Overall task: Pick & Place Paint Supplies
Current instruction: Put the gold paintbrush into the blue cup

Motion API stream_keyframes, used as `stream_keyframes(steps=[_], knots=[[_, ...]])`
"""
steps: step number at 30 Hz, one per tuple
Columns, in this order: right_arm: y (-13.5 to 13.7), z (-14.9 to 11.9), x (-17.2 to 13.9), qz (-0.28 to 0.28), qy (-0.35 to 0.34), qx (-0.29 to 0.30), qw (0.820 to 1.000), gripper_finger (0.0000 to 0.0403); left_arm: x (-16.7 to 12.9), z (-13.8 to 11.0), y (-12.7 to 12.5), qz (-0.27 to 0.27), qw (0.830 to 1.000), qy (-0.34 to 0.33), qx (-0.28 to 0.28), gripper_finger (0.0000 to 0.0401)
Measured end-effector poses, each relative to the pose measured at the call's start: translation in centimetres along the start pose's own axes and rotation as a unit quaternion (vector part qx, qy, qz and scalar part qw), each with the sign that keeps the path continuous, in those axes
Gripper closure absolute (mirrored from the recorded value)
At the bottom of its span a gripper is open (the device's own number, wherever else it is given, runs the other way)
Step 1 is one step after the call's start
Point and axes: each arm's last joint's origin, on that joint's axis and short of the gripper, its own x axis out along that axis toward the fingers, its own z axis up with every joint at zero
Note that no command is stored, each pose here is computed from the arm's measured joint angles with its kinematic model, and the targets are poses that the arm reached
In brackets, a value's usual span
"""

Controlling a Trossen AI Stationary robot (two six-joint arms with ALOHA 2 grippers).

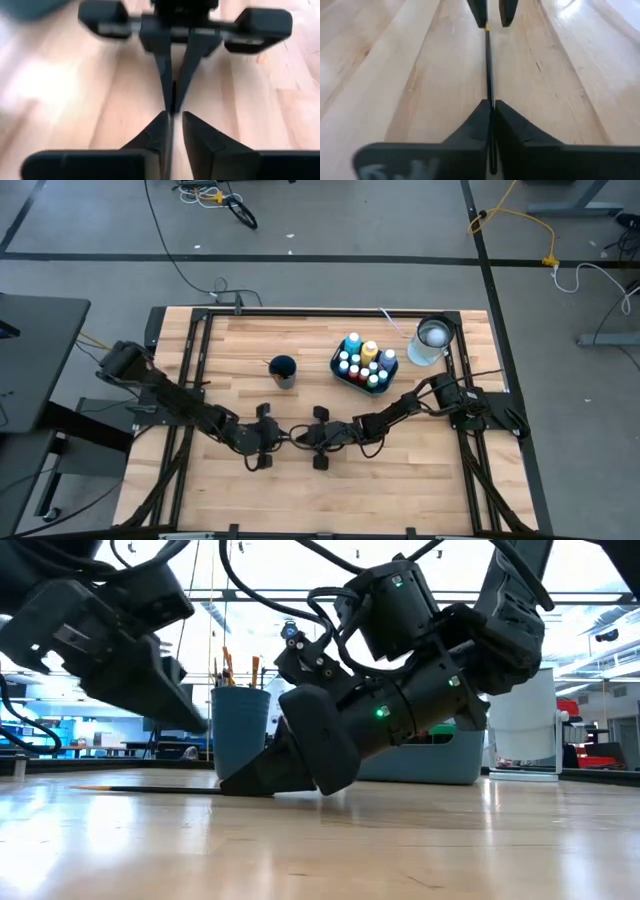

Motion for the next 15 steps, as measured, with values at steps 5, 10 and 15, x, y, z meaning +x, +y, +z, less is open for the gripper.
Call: stream_keyframes(steps=[5, 10, 15], knots=[[-0.1, 0.0, 0.0, -0.001, -0.002, 0.003, 1.0, 0.0388, -0.7, -0.9, -0.5, -0.034, 0.997, 0.052, -0.037, 0.0295], [-0.1, 0.1, -0.1, -0.002, -0.003, 0.007, 1.0, 0.0396, -1.1, -1.9, -0.8, -0.038, 0.994, 0.095, -0.048, 0.0264], [-0.1, 0.7, -0.4, 0.003, 0.0, 0.001, 1.0, 0.0398, -1.3, -2.6, -0.5, -0.015, 0.991, 0.124, -0.039, 0.0259]])
